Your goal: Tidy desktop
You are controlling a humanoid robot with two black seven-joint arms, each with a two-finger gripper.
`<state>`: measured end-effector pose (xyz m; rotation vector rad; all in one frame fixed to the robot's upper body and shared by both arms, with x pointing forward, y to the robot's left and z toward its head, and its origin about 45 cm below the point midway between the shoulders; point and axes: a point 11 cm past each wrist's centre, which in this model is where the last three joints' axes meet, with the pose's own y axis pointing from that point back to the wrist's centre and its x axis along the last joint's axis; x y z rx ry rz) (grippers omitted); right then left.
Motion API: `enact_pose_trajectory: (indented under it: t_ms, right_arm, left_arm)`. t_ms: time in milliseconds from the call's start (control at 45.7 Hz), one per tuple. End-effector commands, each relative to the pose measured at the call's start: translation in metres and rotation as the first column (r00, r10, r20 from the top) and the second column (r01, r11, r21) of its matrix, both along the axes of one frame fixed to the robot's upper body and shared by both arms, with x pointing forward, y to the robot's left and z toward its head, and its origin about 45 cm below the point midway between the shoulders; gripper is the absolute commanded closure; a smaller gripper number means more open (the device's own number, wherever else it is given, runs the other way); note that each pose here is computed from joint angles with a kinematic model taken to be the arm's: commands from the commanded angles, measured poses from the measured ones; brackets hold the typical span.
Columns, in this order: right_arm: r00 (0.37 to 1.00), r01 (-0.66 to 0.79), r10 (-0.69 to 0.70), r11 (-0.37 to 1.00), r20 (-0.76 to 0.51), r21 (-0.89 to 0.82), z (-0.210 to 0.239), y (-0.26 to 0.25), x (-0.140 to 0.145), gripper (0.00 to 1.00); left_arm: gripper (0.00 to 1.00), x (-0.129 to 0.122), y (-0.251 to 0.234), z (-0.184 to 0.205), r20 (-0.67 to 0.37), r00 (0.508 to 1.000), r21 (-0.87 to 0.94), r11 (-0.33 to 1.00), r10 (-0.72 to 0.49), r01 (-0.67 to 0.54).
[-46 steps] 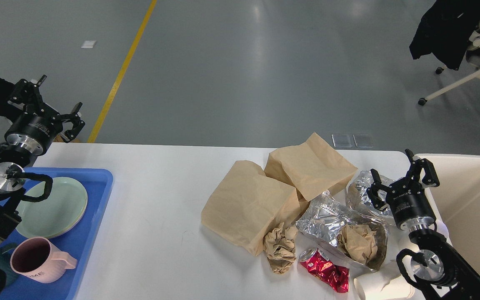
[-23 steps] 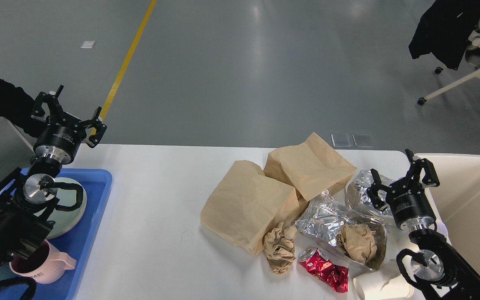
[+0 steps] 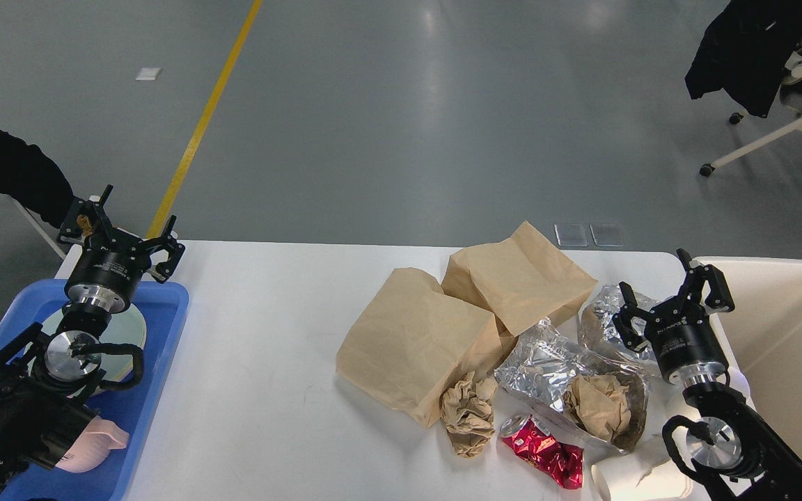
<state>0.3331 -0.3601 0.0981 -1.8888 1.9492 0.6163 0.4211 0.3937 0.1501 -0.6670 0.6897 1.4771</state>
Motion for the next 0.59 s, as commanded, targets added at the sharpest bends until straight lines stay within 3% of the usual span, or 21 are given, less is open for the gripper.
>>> enact_pose_trajectory:
  t_ms: [0, 569]
  right_arm:
    - [1.000, 0.000, 0.000, 1.000, 0.000, 0.000, 0.0000, 0.0000, 0.0000, 0.00]
    - [1.000, 0.000, 0.000, 1.000, 0.000, 0.000, 0.0000, 0.0000, 0.0000, 0.00]
  left_arm:
    - [0.04, -0.0012, -0.0072, -0.0054, -0.009, 1.000, -0.009, 1.000, -0.011, 0.011]
    - [0.04, -0.0011, -0.0082, -0.0055, -0.002, 1.000, -0.027, 1.000, -0.003, 0.003]
